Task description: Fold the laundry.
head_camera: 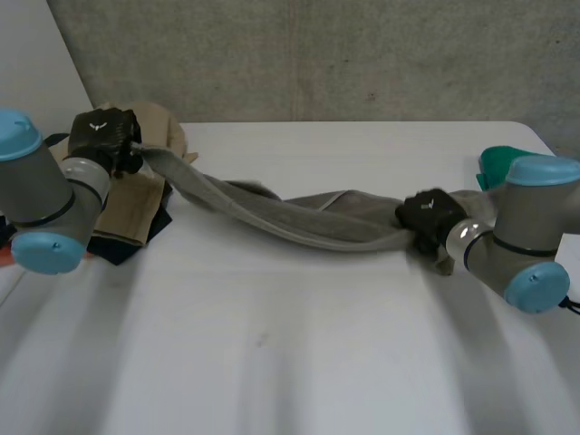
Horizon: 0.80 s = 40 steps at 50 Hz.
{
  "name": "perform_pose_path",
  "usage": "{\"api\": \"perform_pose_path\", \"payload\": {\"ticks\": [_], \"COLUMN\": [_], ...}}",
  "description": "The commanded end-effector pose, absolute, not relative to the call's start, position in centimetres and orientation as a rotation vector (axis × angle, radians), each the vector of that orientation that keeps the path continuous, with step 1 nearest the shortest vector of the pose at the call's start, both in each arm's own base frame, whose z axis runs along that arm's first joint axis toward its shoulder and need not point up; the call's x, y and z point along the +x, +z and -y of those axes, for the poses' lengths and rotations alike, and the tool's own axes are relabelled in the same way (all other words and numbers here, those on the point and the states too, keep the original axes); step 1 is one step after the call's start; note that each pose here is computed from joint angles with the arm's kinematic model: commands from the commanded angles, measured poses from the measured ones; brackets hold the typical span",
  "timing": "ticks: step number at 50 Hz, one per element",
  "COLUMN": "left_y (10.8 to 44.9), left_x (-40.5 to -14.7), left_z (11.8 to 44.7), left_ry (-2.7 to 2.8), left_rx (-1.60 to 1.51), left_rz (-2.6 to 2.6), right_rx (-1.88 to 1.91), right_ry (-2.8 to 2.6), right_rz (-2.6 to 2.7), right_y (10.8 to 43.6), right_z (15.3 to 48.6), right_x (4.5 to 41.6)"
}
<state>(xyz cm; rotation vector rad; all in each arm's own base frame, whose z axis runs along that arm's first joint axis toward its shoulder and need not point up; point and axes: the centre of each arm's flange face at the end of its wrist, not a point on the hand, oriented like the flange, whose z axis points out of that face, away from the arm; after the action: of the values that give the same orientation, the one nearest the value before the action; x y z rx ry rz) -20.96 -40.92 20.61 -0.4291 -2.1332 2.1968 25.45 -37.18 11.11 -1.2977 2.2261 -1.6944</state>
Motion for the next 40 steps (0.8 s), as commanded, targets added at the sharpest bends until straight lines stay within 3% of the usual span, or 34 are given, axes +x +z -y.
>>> {"api": "perform_pose_path", "payload": {"ticks": [1, 11, 21, 40], "left_y": [22.0, 23.0, 22.9, 23.6], "left_x": [-20.1, -19.5, -19.6, -19.9], "left_z": [40.1, 38.7, 38.5, 37.8], "left_ry": [2.207, 2.2, 2.193, 2.198], "left_rx": [-0.458, -0.465, -0.473, -0.493], "left_rz": [2.11, 2.089, 2.075, 2.047], "right_rx": [-1.231, -0.812, -0.314, -0.535], "right_ry": [-1.687, -1.732, -1.586, -1.476], "right_rz": [-2.261, -2.41, -2.501, -2.524], "right_y": [13.1, 15.8, 15.2, 12.9], "right_z": [36.2, 36.3, 36.1, 33.4], "right_x": [24.3, 21.0, 18.3, 19.6]}}
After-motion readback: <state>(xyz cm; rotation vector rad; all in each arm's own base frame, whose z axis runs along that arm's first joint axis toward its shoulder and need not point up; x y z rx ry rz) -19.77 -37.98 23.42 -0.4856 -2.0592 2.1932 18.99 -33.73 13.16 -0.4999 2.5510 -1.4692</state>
